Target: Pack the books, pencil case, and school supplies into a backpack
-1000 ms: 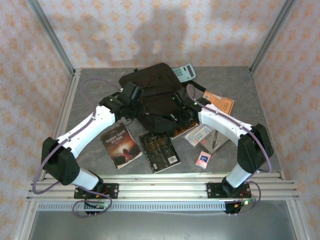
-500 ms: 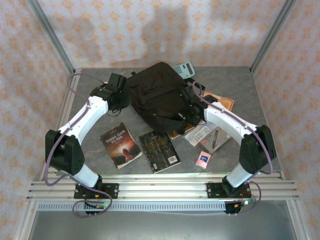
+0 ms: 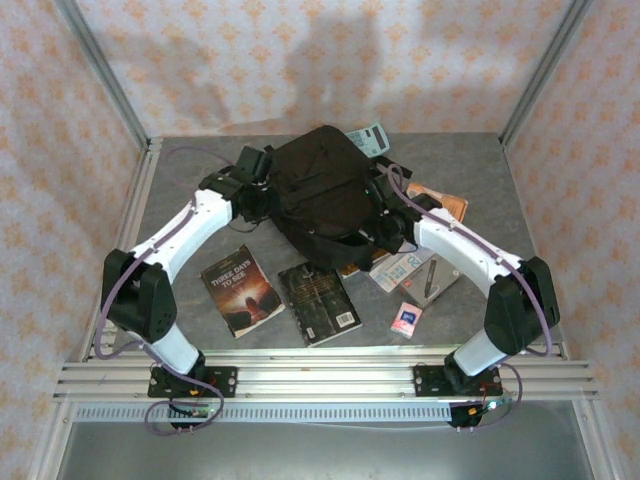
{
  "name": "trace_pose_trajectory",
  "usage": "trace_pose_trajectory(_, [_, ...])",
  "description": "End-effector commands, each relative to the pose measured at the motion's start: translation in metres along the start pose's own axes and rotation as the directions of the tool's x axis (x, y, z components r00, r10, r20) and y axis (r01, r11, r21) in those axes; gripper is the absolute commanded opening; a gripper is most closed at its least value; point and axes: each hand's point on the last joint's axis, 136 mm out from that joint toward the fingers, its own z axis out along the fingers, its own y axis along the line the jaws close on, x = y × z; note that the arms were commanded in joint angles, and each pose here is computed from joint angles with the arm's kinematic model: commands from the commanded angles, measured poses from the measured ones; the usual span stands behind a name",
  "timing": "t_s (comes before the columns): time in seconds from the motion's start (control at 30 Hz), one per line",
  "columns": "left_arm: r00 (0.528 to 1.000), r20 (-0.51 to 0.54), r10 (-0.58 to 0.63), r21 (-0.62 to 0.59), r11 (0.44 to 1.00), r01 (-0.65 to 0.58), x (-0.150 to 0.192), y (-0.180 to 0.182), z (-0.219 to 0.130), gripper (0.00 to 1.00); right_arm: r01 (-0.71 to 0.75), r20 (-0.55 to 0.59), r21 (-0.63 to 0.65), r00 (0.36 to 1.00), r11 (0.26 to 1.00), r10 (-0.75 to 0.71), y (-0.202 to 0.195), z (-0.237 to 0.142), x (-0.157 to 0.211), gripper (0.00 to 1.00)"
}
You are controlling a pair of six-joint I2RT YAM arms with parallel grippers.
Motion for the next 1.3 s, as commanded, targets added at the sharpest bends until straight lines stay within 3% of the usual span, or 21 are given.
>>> trace_pose_trajectory(0.0, [0.996, -0.006, 0.087, 0.044, 0.995, -0.086, 0.008, -0.035, -0.015, 0.42, 0.043, -0.006, -0.031, 0.999, 0.999, -0.043, 0.01, 0.005, 0.004, 0.0])
trace_pose_trajectory(0.2, [0.973, -0.081, 0.217, -0.071, 0.972, -0.223, 0.026, -0.055, 0.007, 0.45, 0.046, 0.004, -0.025, 0.999, 0.999, -0.046, 0.008, 0.007, 0.004, 0.0])
trace_pose_trajectory(0.43, [0.967, -0.055, 0.248, -0.193, 0.948, -0.254, 0.021, -0.042, 0.006, 0.46, 0.042, 0.001, -0.044, 0.999, 0.998, -0.042, 0.012, 0.006, 0.004, 0.0])
trace_pose_trajectory(0.73, [0.969, -0.108, 0.224, -0.146, 0.96, -0.239, 0.035, -0.046, 0.024, 0.47, 0.043, -0.021, -0.047, 0.999, 0.998, -0.044, 0.014, 0.015, 0.006, 0.0])
trace_pose_trajectory(1.17, [0.966, -0.153, 0.209, -0.179, 0.955, -0.236, 0.046, -0.034, 0.047, 0.43, 0.039, -0.018, -0.087, 0.999, 0.995, -0.041, 0.023, 0.009, 0.005, 0.0])
trace_pose_trajectory(1.27, [0.964, -0.16, 0.212, -0.18, 0.954, -0.24, 0.049, -0.031, 0.051, 0.36, 0.034, -0.024, -0.09, 0.999, 0.995, -0.036, 0.023, 0.011, 0.006, 0.0])
